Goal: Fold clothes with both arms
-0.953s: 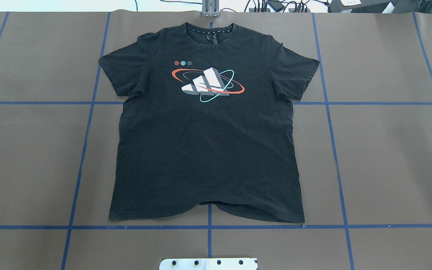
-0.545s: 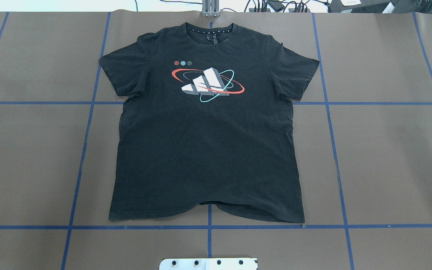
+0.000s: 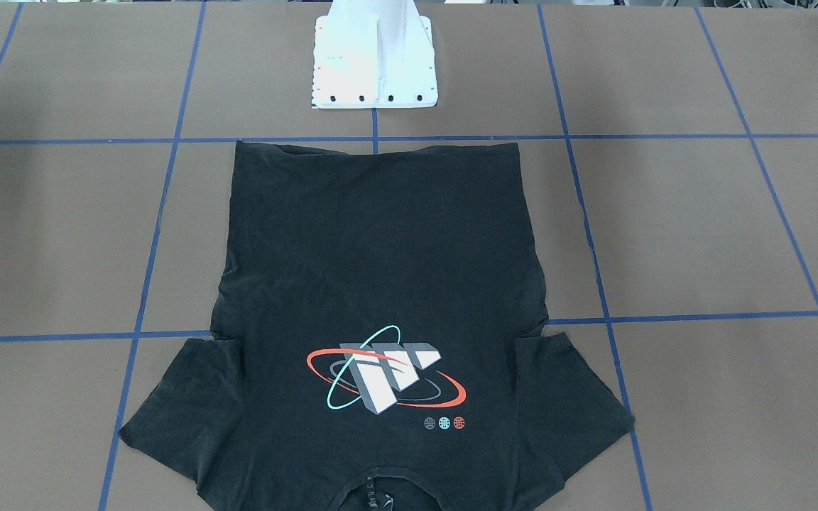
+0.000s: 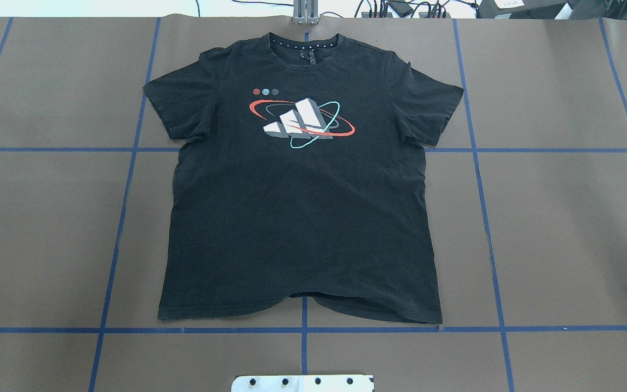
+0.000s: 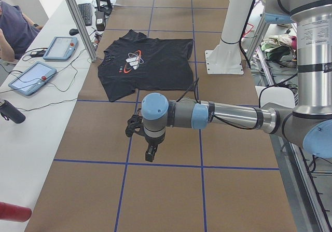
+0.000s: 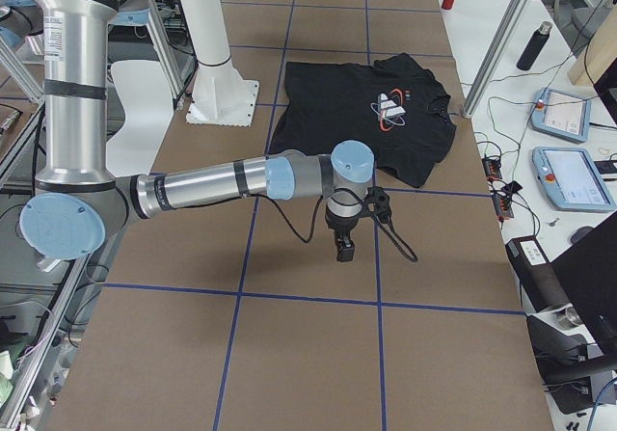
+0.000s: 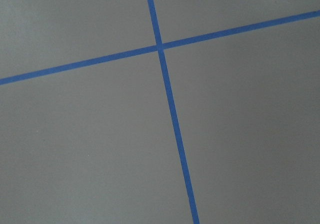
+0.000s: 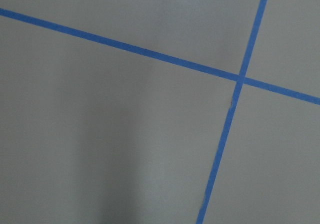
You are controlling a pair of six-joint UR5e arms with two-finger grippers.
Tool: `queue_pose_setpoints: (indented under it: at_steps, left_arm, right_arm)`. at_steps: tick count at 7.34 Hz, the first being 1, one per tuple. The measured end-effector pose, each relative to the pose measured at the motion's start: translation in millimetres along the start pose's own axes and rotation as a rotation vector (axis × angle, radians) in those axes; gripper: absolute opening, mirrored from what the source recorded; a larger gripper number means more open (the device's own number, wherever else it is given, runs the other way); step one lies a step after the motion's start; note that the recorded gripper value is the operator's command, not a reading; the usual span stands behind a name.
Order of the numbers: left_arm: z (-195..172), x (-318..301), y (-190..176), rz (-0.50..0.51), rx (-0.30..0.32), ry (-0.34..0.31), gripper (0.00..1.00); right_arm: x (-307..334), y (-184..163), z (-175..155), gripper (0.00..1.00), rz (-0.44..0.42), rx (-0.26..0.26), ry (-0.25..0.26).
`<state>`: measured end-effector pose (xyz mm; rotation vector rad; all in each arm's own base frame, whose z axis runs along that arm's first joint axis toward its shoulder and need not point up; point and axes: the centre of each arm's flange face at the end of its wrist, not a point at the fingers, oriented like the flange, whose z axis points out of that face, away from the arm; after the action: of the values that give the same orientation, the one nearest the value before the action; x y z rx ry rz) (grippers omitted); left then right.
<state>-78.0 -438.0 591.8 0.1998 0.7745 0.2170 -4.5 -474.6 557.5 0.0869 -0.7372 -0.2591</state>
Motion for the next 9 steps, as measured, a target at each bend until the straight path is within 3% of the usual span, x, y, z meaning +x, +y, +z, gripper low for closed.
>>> queue_pose_setpoints:
  at_steps: [3, 5, 6, 8, 9]
  left_arm:
    - [-11.0, 2.2, -42.7, 0.049, 0.054, -0.01, 1.0]
    - [-24.5, 6.0, -93.2, 0.153, 0.149, -0.033, 1.0]
    - [-18.9, 3.0, -115.1, 0.207, 0.189, -0.039, 1.0]
    - [9.1, 10.9, -164.6, 0.28, 0.202, -0.02, 1.0]
    - [20.6, 19.0, -177.9, 0.259, 0.215, -0.006, 1.0]
  right_arm:
    - [-45.6, -63.4, -3.9, 1.0, -0.013, 0.021, -0.009]
    - [-76.1, -129.9, 3.9, 1.0, -0.041, 0.014, -0.019]
    - [-93.9, -163.4, 7.2, 1.0, -0.06, 0.009, -0.024]
    - [-133.5, -219.2, 6.0, 1.0, -0.065, 0.007, -0.034]
    - [-154.9, -243.9, 5.0, 1.0, -0.041, 0.016, -0.041]
